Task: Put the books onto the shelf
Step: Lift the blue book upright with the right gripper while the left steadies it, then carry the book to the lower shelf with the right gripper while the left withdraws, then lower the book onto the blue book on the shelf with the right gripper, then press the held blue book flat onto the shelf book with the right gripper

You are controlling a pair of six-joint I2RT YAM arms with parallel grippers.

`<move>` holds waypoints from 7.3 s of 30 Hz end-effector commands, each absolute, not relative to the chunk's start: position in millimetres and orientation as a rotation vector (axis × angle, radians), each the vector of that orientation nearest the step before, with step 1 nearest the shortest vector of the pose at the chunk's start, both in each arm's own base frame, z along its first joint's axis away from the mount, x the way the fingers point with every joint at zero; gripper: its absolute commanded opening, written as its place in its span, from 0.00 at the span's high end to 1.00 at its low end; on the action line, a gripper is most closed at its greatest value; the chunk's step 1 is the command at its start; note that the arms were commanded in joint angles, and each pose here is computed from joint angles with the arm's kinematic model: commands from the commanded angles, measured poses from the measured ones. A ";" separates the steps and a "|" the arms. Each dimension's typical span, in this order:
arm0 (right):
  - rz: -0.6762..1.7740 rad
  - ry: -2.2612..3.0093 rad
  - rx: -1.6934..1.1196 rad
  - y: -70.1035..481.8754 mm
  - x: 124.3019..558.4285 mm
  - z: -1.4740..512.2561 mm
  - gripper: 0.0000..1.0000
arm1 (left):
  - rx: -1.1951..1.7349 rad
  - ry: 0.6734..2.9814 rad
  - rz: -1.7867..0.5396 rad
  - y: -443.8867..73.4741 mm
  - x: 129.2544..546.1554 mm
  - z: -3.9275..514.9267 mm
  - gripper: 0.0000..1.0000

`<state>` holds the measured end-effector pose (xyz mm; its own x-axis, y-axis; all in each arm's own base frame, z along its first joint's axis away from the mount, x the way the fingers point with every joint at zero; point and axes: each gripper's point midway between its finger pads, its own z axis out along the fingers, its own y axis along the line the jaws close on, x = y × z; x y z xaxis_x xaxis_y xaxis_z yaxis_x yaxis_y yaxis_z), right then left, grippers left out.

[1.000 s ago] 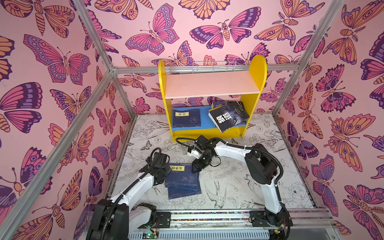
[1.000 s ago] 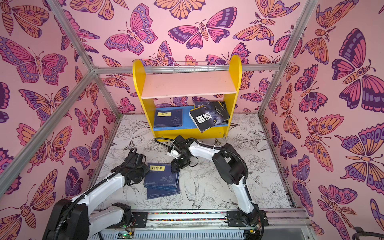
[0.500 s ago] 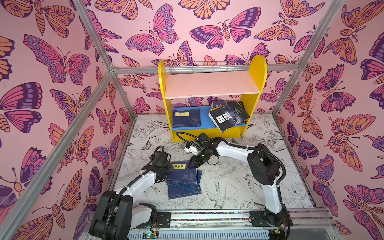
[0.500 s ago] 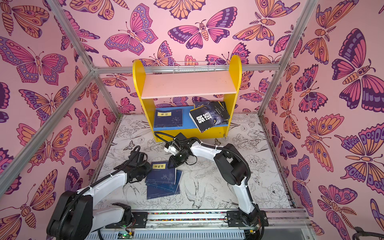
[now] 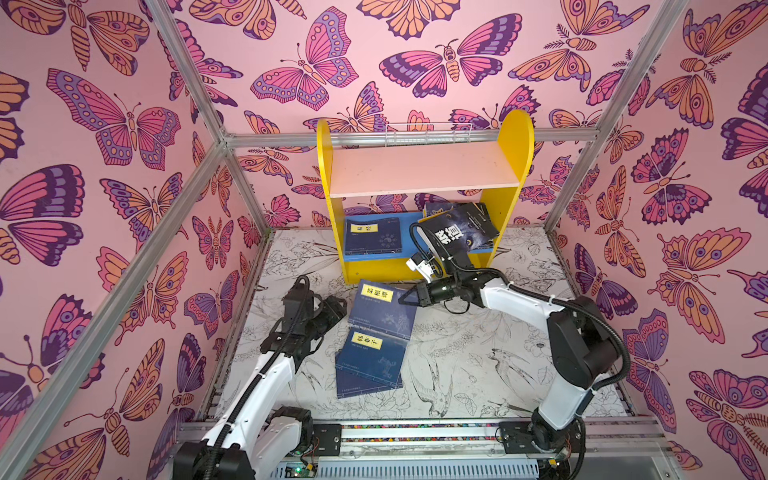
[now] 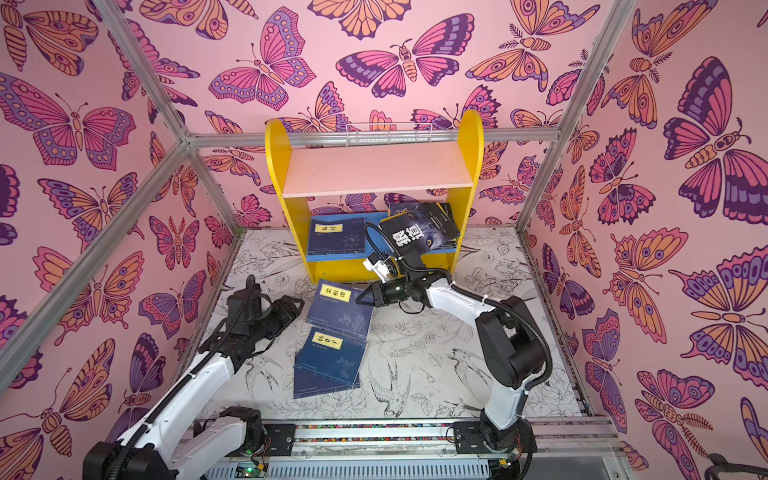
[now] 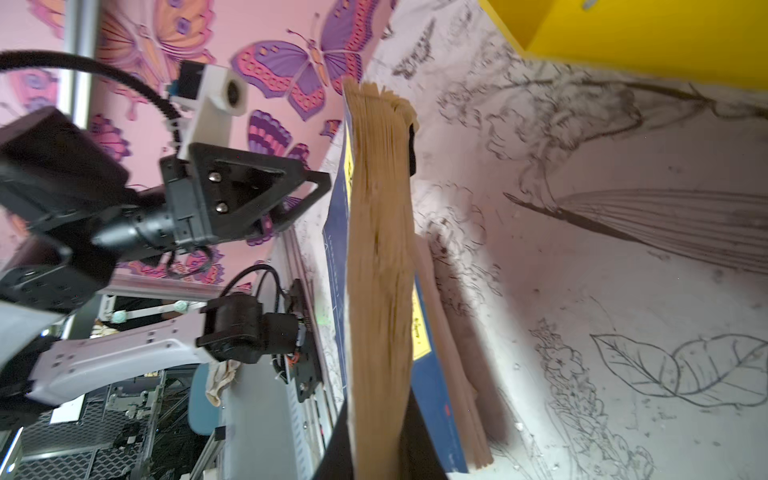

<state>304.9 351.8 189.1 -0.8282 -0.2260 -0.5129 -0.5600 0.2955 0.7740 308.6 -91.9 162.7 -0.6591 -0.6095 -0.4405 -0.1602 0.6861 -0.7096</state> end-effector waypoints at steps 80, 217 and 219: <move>1.622 1.852 -0.306 329.2 351.8 309.4 1.00 | -0.823 1.885 -0.828 -66.4 316.2 210.3 0.06; 0.640 2.239 -0.243 385.3 529.2 211.9 0.41 | -1.071 2.215 -0.617 -40.4 268.4 105.6 0.09; 0.622 2.231 -0.266 382.9 528.6 216.1 0.37 | -1.071 2.216 -0.620 -40.7 268.4 105.1 0.09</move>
<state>525.6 377.5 191.6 -0.7310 0.0318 -0.6817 -0.3202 0.8661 0.3838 271.3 -39.8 111.9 -0.4811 -0.8184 -0.3141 -0.5328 0.5576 -0.6366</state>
